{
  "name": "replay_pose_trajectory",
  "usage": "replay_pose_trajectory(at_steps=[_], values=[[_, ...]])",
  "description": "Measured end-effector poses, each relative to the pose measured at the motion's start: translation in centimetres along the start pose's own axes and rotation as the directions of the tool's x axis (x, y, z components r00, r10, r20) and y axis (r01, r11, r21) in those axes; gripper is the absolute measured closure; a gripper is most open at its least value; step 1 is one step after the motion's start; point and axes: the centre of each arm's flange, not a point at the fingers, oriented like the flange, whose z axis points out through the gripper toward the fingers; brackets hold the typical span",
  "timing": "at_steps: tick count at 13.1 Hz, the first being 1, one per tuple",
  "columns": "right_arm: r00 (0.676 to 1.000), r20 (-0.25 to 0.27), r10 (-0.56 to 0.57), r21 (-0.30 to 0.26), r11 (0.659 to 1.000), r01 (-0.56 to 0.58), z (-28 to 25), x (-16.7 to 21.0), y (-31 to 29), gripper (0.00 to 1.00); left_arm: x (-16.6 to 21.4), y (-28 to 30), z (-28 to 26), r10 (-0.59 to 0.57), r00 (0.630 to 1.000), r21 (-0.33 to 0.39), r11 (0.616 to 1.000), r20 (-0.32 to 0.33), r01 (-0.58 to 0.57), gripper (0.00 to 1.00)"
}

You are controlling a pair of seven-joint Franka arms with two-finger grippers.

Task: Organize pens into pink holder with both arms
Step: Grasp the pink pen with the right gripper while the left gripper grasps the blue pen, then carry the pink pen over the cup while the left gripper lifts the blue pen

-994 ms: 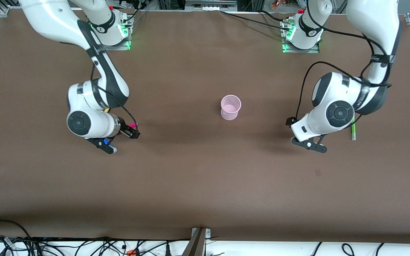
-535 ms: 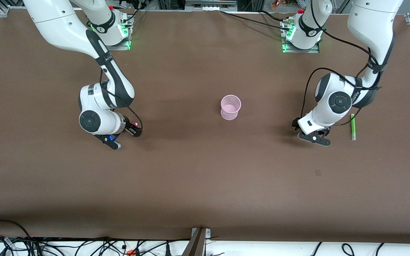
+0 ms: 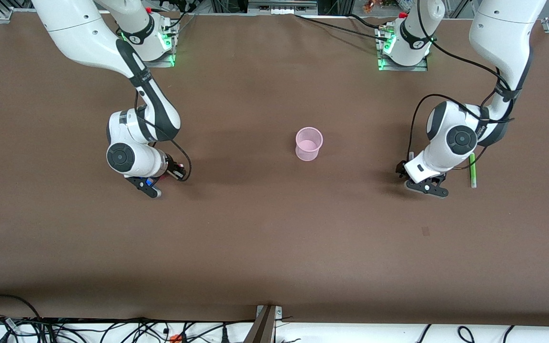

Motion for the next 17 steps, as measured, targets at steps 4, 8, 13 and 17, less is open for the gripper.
replay_pose_trajectory(at_steps=[4, 8, 13, 17], values=[[0.998, 0.059, 0.026, 0.011, 1.0, -0.026, -0.8, -0.4, -0.6, 0.83, 0.9, -0.2, -0.2, -0.003, 1.0, 0.0, 1.0, -0.021, 0.003, 0.29], [0.941, 0.33, 0.077, 0.118, 0.986, -0.122, -7.3, -2.5, -4.5, 0.83, 0.8, 0.2, 0.8, 0.003, 1.0, -0.006, 1.0, -0.006, -0.003, 0.59], [0.716, 0.697, 0.03, 0.277, 0.91, -0.308, -9.6, -9.9, -10.3, 0.83, 1.0, 0.5, 0.8, 0.006, 1.0, -0.009, 1.0, -0.005, -0.006, 0.81], [0.495, 0.867, -0.052, 0.302, 0.845, -0.441, -9.9, -17.4, -15.5, 0.83, 1.2, 0.4, 0.6, 0.005, 1.0, -0.008, 1.0, -0.01, -0.005, 0.81]])
